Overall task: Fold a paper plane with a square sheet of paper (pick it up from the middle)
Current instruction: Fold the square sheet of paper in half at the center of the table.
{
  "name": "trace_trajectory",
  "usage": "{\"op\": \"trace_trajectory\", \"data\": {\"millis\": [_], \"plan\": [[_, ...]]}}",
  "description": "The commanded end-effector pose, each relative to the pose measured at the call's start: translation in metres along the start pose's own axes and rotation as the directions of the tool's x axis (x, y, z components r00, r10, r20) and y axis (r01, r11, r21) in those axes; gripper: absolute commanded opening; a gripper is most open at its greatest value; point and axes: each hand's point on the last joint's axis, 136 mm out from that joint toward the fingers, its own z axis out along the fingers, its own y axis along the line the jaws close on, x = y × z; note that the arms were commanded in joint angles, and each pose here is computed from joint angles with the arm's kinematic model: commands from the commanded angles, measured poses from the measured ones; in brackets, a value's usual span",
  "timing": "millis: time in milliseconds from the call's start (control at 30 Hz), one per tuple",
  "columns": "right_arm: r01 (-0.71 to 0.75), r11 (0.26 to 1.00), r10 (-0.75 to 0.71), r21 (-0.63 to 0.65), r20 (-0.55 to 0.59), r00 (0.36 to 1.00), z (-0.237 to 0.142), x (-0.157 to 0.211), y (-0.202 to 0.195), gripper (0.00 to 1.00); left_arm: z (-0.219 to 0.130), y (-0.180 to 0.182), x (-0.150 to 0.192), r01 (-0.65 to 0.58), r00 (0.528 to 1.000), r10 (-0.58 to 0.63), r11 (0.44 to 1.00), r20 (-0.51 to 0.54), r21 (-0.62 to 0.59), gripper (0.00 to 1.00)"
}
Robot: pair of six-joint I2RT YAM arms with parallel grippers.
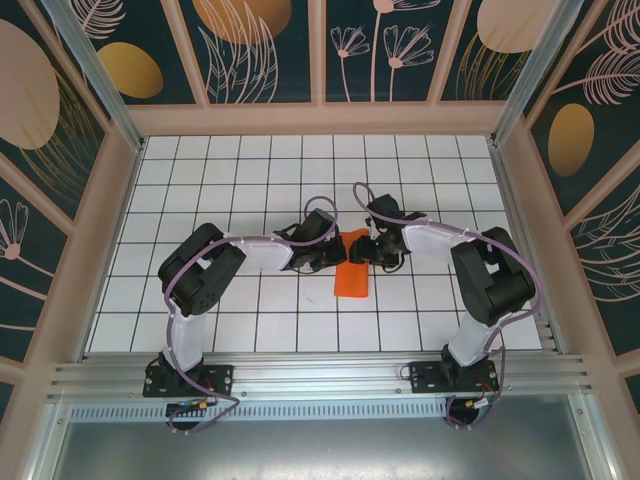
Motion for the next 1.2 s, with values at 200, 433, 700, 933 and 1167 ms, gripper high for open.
{"op": "trace_trajectory", "data": {"millis": [200,433,700,933,1167], "plan": [[-0.025,0.995,0.038,-0.099,0.130,0.991,-0.043,-0.024,0.013,0.62,0.007,0.035,0.018,-0.020,0.999,0.015,0.992,-0.042,-0.126,0.08],[-0.009,0.940,0.046,-0.341,0.100,0.994,-0.047,-0.008,0.046,0.30,0.007,0.033,0.018,-0.024,0.999,0.019,0.993,-0.043,-0.116,0.08],[-0.056,0.933,0.073,-0.356,0.037,0.997,-0.020,0.003,0.040,0.20,0.008,0.033,0.018,-0.022,0.999,0.017,0.993,-0.045,-0.114,0.08],[-0.084,0.959,0.085,-0.272,-0.006,0.996,0.002,0.018,0.013,0.20,0.008,0.033,0.019,-0.022,0.999,0.017,0.994,-0.047,-0.110,0.08],[-0.110,0.974,0.104,-0.199,-0.038,0.994,0.017,0.029,-0.008,0.21,0.011,0.034,0.022,-0.016,0.998,0.011,0.994,-0.054,-0.109,0.07]]}}
